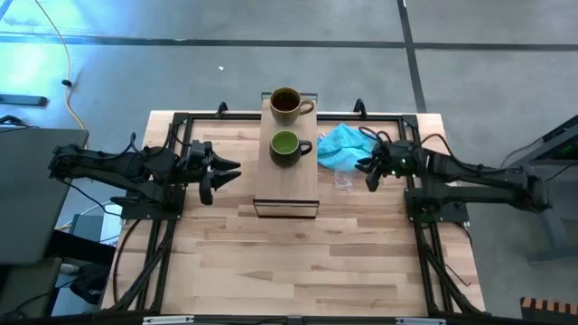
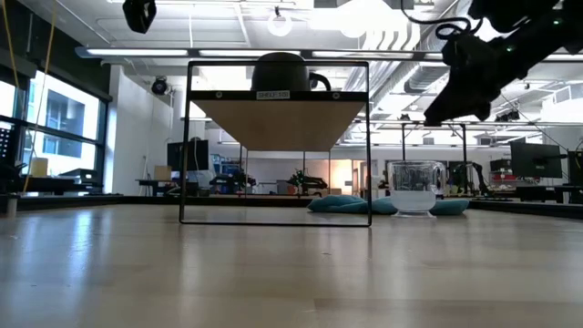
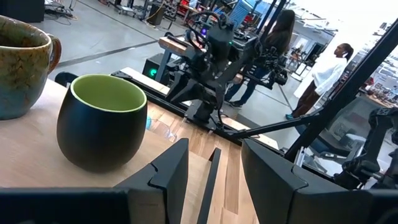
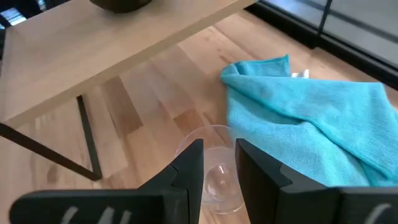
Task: Stack small to large cups/mugs on shelf
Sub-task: Put the transparent mug on the shelf
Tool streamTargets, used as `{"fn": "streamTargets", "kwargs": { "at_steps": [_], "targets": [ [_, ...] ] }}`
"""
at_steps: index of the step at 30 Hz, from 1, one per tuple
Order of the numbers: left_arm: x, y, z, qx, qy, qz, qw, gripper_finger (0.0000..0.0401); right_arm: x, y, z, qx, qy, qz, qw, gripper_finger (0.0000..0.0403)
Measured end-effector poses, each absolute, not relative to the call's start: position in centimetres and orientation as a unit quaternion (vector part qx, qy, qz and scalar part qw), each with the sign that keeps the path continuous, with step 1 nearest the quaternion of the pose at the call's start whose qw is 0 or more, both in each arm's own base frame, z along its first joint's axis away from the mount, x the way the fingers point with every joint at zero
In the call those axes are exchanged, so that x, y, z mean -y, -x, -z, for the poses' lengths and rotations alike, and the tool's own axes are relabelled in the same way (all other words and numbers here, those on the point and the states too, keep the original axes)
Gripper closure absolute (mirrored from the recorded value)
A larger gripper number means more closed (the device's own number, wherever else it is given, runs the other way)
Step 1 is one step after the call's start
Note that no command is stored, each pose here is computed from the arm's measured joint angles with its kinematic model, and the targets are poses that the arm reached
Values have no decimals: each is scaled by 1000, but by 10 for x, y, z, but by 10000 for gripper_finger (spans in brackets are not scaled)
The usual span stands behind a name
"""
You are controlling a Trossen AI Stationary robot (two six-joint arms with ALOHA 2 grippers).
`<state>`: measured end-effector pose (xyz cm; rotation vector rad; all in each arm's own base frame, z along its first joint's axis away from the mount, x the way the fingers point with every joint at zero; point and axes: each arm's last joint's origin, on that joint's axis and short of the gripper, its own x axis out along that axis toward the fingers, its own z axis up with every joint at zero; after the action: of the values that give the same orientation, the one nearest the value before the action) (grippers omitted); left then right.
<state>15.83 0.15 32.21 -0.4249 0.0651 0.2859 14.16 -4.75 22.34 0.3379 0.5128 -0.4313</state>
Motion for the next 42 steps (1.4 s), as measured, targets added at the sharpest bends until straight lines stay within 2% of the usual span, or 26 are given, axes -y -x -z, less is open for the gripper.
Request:
{"fn": "streamTargets", "kwargs": {
  "at_steps": [9,15,22,42],
  "targets": [
    [-1,-158,-322,-30,217,-141,965,263,76,-160,-229,-307,-157,135,929,321],
    [-1,-158,-322,-30,228,-142,963,263,98,-169,-228,-341,-222,176,896,321],
    [-1,-158,-322,-31,227,-142,963,263,99,-170,-217,-391,-308,206,842,321],
    [-1,-158,-322,-32,218,-142,965,263,94,-174,-204,-429,-350,225,802,321]
  ]
}}
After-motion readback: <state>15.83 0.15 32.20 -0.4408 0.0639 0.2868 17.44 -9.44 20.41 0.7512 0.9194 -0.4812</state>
